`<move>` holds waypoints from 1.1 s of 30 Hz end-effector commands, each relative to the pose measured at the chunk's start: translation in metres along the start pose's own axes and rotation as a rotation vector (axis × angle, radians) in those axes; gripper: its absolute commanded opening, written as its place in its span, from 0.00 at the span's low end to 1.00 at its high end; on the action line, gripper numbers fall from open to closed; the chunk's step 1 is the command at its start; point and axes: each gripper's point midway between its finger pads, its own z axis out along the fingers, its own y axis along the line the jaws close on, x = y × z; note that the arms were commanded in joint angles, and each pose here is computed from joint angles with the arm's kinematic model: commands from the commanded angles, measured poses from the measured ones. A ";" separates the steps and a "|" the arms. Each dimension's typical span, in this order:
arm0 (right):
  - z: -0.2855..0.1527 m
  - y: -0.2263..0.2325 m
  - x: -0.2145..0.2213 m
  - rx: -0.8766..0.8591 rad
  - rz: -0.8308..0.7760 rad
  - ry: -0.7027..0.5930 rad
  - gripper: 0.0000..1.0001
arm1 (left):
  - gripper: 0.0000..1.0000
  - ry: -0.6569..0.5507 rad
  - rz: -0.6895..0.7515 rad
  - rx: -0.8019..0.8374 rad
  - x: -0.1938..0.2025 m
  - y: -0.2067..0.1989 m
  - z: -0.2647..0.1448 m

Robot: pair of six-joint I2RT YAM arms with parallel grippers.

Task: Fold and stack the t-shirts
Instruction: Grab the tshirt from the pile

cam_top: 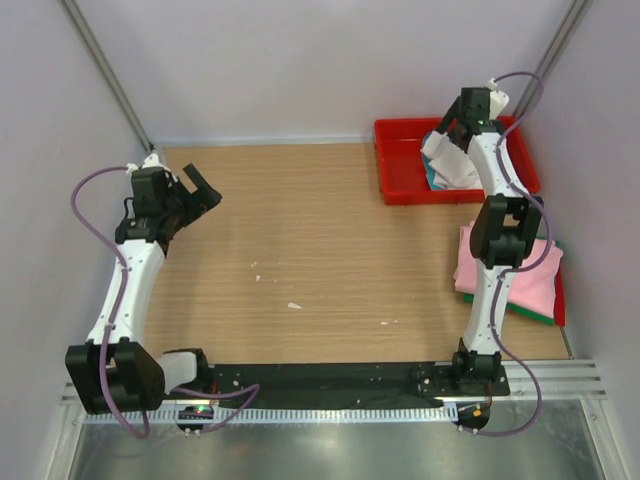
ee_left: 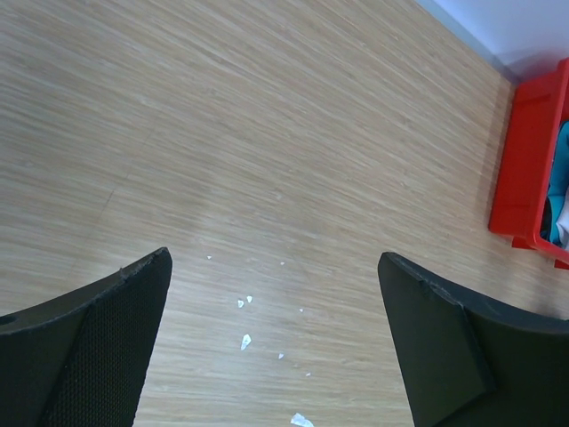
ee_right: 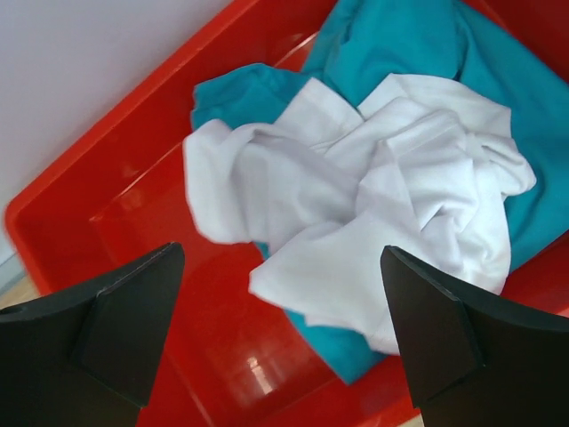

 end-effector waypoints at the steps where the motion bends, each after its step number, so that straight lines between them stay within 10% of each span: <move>1: 0.022 -0.023 -0.002 0.085 -0.033 -0.004 0.98 | 1.00 -0.083 -0.006 -0.004 -0.013 0.001 -0.011; 10: 0.059 -0.046 0.019 0.156 -0.046 0.012 0.68 | 1.00 -0.061 -0.007 -0.043 -0.009 0.007 -0.018; 15: 0.049 -0.031 -0.005 0.080 -0.037 -0.028 0.02 | 1.00 -0.021 0.009 -0.068 -0.004 0.011 -0.024; 33: -0.256 0.109 -0.222 -0.689 -0.082 -0.620 0.01 | 1.00 -0.030 -0.014 0.015 -0.002 -0.003 -0.024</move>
